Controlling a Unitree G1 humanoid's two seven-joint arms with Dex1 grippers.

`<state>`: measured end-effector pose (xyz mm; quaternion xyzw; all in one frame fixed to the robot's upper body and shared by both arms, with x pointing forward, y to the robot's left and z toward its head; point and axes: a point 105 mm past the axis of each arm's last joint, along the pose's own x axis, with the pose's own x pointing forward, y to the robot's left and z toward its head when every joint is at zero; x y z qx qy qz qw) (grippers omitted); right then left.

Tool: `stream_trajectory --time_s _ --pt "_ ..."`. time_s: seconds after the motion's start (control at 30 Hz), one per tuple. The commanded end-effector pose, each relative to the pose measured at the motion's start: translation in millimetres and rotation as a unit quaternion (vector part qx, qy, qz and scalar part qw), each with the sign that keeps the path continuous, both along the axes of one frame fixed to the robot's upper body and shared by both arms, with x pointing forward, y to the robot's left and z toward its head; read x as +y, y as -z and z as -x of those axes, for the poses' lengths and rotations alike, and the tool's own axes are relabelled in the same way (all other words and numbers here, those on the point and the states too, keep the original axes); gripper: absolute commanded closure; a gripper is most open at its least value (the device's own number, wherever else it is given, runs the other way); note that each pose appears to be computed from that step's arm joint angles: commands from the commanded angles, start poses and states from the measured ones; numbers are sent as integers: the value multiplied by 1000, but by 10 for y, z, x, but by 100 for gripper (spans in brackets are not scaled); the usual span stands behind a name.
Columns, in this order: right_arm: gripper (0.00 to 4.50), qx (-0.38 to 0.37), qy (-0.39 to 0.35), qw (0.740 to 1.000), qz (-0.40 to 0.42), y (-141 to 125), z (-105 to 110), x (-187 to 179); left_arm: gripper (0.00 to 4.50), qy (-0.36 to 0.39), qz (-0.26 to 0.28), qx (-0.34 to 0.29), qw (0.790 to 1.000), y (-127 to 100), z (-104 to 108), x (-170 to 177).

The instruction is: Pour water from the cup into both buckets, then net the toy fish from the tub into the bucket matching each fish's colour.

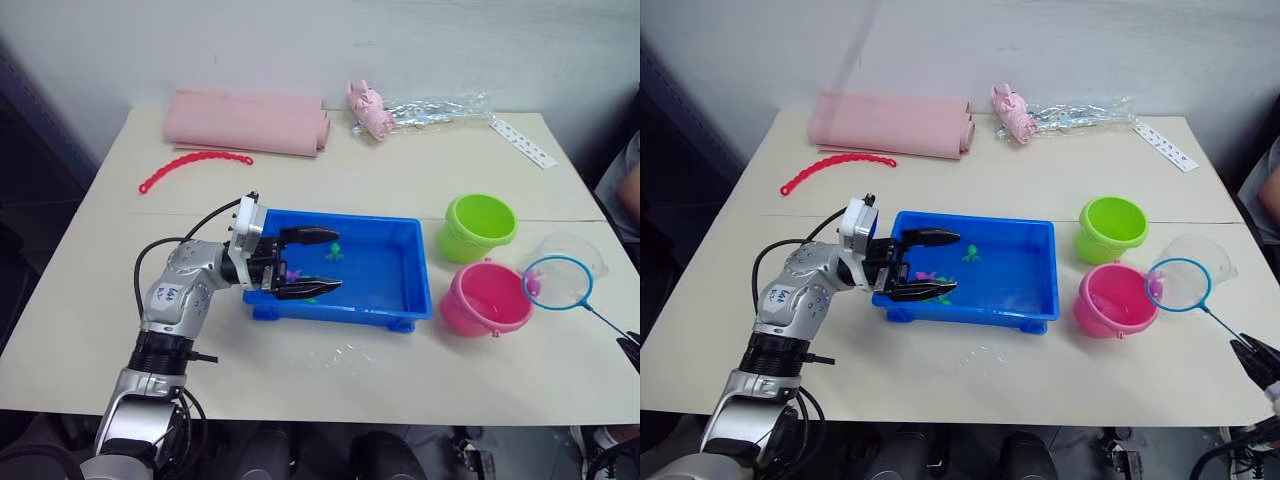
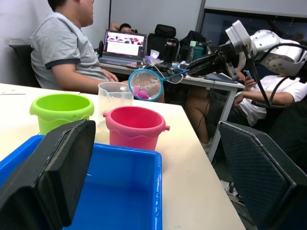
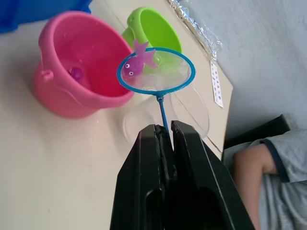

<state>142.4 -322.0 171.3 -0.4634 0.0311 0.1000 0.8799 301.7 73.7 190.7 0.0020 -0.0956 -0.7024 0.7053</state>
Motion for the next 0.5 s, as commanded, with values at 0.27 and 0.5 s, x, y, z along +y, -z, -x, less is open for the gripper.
stream_trajectory --time_s 0.27,0.5 --pt "450 -56 -7 975 216 38 -103 27 3 -8 5 -19 1000 -15 8 -32" --pt "450 -78 -45 942 323 132 -136 168 3 -18 7 -22 1000 12 -9 -40"
